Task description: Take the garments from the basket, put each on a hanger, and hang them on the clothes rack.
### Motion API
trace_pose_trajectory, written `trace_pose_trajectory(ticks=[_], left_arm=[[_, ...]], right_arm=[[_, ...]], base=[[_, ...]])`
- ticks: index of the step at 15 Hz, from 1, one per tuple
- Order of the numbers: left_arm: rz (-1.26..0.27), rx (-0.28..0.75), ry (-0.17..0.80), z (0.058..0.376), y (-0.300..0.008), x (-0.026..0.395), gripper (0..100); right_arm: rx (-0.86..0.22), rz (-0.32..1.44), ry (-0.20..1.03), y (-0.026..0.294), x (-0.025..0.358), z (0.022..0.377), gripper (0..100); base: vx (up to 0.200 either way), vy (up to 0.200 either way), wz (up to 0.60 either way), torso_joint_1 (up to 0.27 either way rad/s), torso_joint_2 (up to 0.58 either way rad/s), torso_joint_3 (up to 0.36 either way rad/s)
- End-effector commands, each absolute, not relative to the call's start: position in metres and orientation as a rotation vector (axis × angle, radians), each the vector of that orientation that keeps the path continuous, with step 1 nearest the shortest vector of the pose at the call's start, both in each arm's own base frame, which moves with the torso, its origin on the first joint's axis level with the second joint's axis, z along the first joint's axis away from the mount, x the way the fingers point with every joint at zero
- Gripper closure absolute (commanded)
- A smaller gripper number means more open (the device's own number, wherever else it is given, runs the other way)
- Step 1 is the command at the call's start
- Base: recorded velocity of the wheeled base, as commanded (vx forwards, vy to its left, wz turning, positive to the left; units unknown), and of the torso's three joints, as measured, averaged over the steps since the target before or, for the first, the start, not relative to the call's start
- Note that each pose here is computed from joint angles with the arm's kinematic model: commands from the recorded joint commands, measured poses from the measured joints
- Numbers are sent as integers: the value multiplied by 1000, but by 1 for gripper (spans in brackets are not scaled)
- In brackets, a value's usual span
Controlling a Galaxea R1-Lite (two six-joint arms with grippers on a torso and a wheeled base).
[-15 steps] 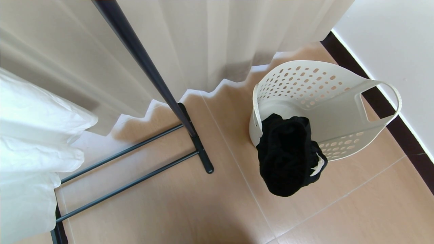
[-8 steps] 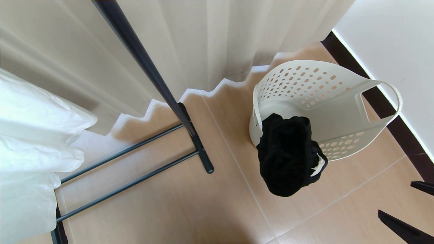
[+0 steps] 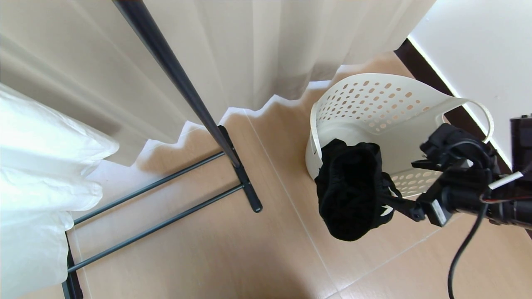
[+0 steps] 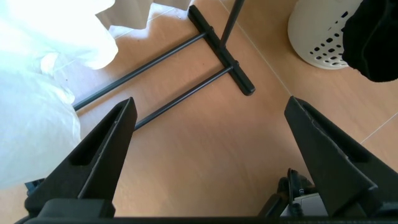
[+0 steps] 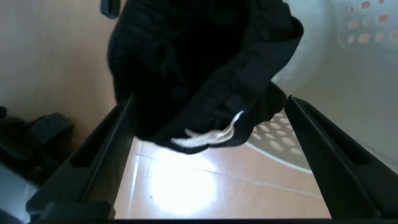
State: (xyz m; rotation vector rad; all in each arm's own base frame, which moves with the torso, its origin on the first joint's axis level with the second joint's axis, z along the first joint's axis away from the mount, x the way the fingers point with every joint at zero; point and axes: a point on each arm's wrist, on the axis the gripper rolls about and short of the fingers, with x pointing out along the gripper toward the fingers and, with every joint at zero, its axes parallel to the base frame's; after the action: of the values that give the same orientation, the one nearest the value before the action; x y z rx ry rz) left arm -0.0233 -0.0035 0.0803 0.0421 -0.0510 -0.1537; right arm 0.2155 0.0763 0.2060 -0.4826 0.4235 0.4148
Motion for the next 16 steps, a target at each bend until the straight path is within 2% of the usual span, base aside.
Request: trace_pose_trajectory(ticks=[1, 4, 7, 13, 16], left_arm=[[-154, 43, -51, 80, -3, -23, 0], [-152, 44, -51, 80, -4, -23, 0], [-154, 43, -49, 80, -3, -23, 0], [-152, 43, -49, 80, -4, -23, 0], [-154, 43, -51, 80, -3, -23, 0]], right_arm=[[-573, 400, 481, 97, 259, 191, 0], [-675, 312, 480, 113, 280, 186, 0], [-682, 290, 412, 122, 298, 195, 0], [-747, 277, 325, 123, 308, 218, 0], [-781, 281, 324, 124, 311, 217, 0]], base=[[0, 0, 0, 0, 0, 0], [0, 0, 0, 0, 0, 0], [0, 0, 0, 0, 0, 0], [0, 0, 0, 0, 0, 0], [0, 0, 0, 0, 0, 0]])
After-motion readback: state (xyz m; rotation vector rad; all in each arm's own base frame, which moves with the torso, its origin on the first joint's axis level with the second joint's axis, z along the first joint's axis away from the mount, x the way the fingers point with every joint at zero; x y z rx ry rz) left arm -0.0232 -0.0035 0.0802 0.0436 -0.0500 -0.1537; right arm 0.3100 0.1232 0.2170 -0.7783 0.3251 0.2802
